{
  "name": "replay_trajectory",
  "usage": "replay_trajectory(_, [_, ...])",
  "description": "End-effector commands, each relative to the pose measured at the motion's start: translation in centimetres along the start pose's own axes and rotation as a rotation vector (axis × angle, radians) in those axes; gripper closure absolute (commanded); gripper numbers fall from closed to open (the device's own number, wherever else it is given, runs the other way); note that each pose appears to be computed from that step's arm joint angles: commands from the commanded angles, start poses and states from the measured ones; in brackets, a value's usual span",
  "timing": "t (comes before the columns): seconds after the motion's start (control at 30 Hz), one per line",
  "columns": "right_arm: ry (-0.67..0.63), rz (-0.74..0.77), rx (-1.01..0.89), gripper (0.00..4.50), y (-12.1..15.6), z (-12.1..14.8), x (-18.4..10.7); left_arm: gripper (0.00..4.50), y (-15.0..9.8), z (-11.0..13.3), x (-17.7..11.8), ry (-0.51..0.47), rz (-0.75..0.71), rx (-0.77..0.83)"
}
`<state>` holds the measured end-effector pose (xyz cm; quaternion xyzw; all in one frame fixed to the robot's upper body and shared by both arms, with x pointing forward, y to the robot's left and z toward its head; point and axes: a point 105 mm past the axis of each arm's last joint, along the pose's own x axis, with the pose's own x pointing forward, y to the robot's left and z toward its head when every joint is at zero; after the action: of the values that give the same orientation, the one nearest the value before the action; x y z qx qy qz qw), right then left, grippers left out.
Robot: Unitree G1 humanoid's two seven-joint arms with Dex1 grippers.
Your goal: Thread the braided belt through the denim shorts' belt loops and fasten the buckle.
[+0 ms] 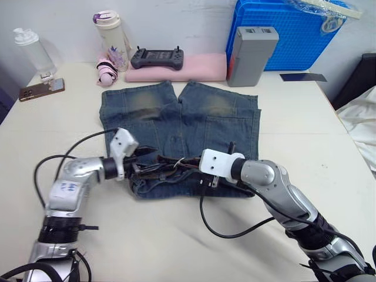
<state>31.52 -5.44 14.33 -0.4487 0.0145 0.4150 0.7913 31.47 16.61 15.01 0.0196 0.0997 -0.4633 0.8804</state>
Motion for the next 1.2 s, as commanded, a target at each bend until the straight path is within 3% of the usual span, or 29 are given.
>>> replay_trajectory(0.03, [-0.016,-0.047,-0.013,4.5,-0.7,0.5,-0.3,1.67,-1.4,0.9,-0.6,-0.046,-0.077,-0.024])
replay_trajectory(0.1, [-0.016,-0.053,-0.012,4.5,-0.8,0.5,-0.3,2.5,-1.9,0.1,-0.5,-0.006,-0.097,-0.016])
replay_trajectory(0.23, [-0.012,-0.077,-0.009,4.5,-1.2,0.4,-0.7,4.47,-2.2,-3.9,0.5,0.165,-0.099,0.049])
replay_trajectory(0.43, [-0.048,-0.093,-0.004,4.5,-1.0,0.3,-2.4,4.47,-1.5,-8.0,0.4,0.32,-0.068,0.154])
replay_trajectory(0.5, [-0.003,-0.112,-0.032,4.5,-0.7,-1.8,-4.2,4.47,-1.6,-9.0,0.3,0.348,-0.073,0.181])
replay_trajectory(0.67, [0.303,-0.113,-0.142,4.5,0.3,-10.7,-9.1,4.47,-1.7,-9.6,0.3,0.356,-0.063,0.223])
replay_trajectory(0.73, [0.359,-0.161,-0.113,4.5,-0.4,-12.3,-10.3,4.47,-1.6,-9.6,0.4,0.352,-0.057,0.235])
replay_trajectory(1.17, [0.383,-0.264,-0.077,4.5,-0.8,-12.7,-10.1,4.47,-1.2,-9.1,0.5,0.343,-0.029,0.305])
replay_trajectory(1.2, [0.382,-0.264,-0.075,4.09,-0.7,-12.7,-10.2,4.49,-1.2,-9.0,0.5,0.34,-0.028,0.313])
